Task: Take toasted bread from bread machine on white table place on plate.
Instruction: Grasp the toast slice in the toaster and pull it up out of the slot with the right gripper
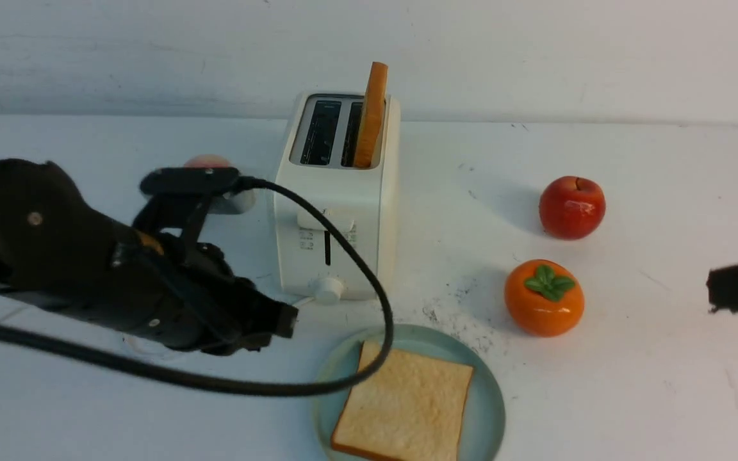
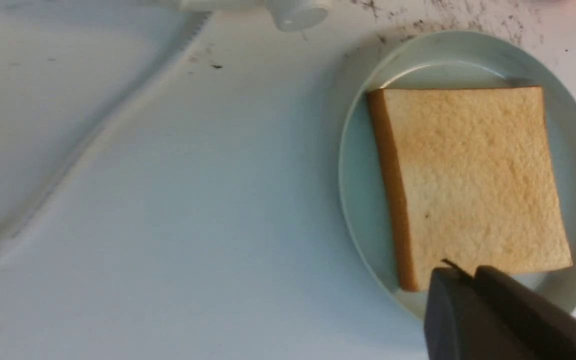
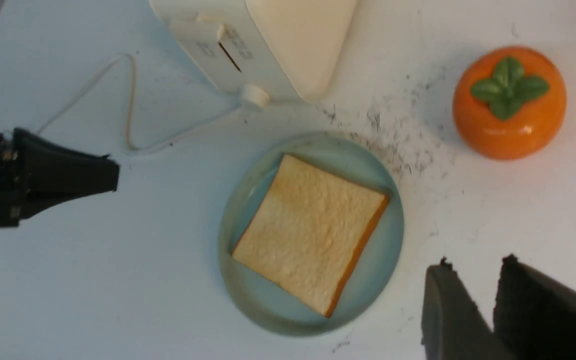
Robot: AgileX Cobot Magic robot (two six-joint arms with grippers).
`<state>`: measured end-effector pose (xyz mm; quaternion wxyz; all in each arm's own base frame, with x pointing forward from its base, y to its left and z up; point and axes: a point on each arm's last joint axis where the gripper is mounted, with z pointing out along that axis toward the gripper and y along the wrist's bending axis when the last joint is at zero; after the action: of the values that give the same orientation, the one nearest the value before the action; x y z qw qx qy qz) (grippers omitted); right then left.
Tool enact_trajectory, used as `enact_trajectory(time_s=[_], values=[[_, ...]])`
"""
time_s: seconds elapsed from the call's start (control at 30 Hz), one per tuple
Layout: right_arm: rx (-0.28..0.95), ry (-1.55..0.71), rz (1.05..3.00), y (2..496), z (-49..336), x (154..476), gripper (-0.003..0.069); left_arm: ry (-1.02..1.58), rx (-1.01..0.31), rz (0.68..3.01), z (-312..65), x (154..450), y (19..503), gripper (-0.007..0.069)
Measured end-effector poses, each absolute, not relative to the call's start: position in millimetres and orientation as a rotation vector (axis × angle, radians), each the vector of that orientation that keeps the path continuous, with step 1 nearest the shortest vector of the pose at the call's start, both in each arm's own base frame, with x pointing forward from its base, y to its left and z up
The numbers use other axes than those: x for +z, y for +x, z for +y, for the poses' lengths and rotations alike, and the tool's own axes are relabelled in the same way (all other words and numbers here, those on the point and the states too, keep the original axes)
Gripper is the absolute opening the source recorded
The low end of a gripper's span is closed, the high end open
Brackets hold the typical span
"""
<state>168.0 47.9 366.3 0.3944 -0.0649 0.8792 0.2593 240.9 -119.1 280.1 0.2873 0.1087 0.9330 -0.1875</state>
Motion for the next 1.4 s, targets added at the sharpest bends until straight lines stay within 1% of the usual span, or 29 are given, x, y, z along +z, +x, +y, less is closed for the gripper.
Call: enact_trajectory(time_s=[0.1, 0.17, 0.2, 0.27, 0.3, 0.4, 0.5, 0.6, 0.73, 0.8, 0.83, 0.87, 0.9, 0.93, 0.97, 1.07, 1.17, 1.3, 1.4], values=[[0.696, -0.173, 2.225, 185.5, 51.0, 378.0, 0.0085, 0.255, -0.427, 2.410, -104.4, 306.7, 223.5, -0.0014], [0.740, -0.242, 2.229, 200.6, 61.6, 380.5, 0.0031, 0.200, -0.396, 2.326, -92.0, 329.1, 206.8, -0.0014], [0.750, -0.271, 2.226, 203.9, 65.8, 381.8, 0.0018, 0.190, -0.382, 2.305, -88.5, 334.1, 202.5, -0.0014], [0.785, -0.361, 2.221, 214.7, 83.0, 381.7, 0.0003, 0.142, -0.371, 2.244, -78.9, 349.0, 187.9, -0.0014], [0.792, -0.375, 2.223, 216.8, 86.7, 380.5, 0.0003, 0.132, -0.370, 2.231, -77.1, 351.8, 185.1, -0.0014], [0.822, -0.444, 2.195, 236.5, 116.6, 377.7, 0.0011, 0.050, -0.362, 2.177, -63.3, 366.4, 163.3, -0.0014], [0.824, -0.465, 2.159, 260.1, 143.2, 374.4, 0.0061, -0.036, -0.368, 2.140, -51.9, 376.1, 144.8, -0.0014], [0.819, -0.456, 2.136, 277.1, 157.3, 371.7, 0.0120, -0.073, -0.373, 2.119, -46.0, 380.6, 134.6, -0.0014], [0.794, -0.394, 2.083, 322.4, 184.3, 360.9, 0.0318, -0.095, -0.376, 2.085, -36.6, 387.1, 115.5, -0.0014], [0.788, -0.361, 2.063, 338.0, 191.5, 356.9, 0.0384, -0.099, -0.376, 2.086, -34.8, 387.5, 111.6, -0.0014], [0.784, -0.332, 2.046, 349.8, 196.2, 353.7, 0.0431, -0.101, -0.375, 2.086, -33.8, 387.8, 109.4, -0.0014], [0.782, -0.329, 2.045, 351.8, 196.8, 353.1, 0.0431, -0.101, -0.375, 2.088, -33.7, 387.6, 109.4, -0.0014], [0.788, -0.290, 2.028, 366.5, 202.6, 348.6, 0.0493, -0.104, -0.370, 2.097, -32.9, 387.0, 107.8, -0.0014], [0.788, -0.268, 2.020, 376.8, 206.4, 344.6, 0.0529, -0.105, -0.367, 2.104, -32.5, 386.5, 106.9, -0.0014], [0.786, -0.255, 2.015, 383.3, 208.7, 341.6, 0.0548, -0.105, -0.364, 2.109, -32.3, 385.8, 106.8, -0.0014], [0.781, -0.224, 2.001, 403.5, 216.3, 331.8, 0.0587, -0.106, -0.361, 2.115, -32.2, 385.4, 106.6, -0.0014], [0.763, -0.200, 1.998, 420.9, 222.3, 317.4, 0.0586, -0.103, -0.346, 2.113, -31.3, 385.4, 106.8, -0.0014], [0.735, -0.164, 1.989, 436.1, 225.7, 301.5, 0.0553, -0.097, -0.314, 2.106, -29.4, 385.7, 107.5, -0.0014], [0.720, -0.145, 2.001, 442.9, 227.2, 288.3, 0.0497, -0.094, -0.301, 2.103, -28.7, 385.9, 107.7, -0.0014]])
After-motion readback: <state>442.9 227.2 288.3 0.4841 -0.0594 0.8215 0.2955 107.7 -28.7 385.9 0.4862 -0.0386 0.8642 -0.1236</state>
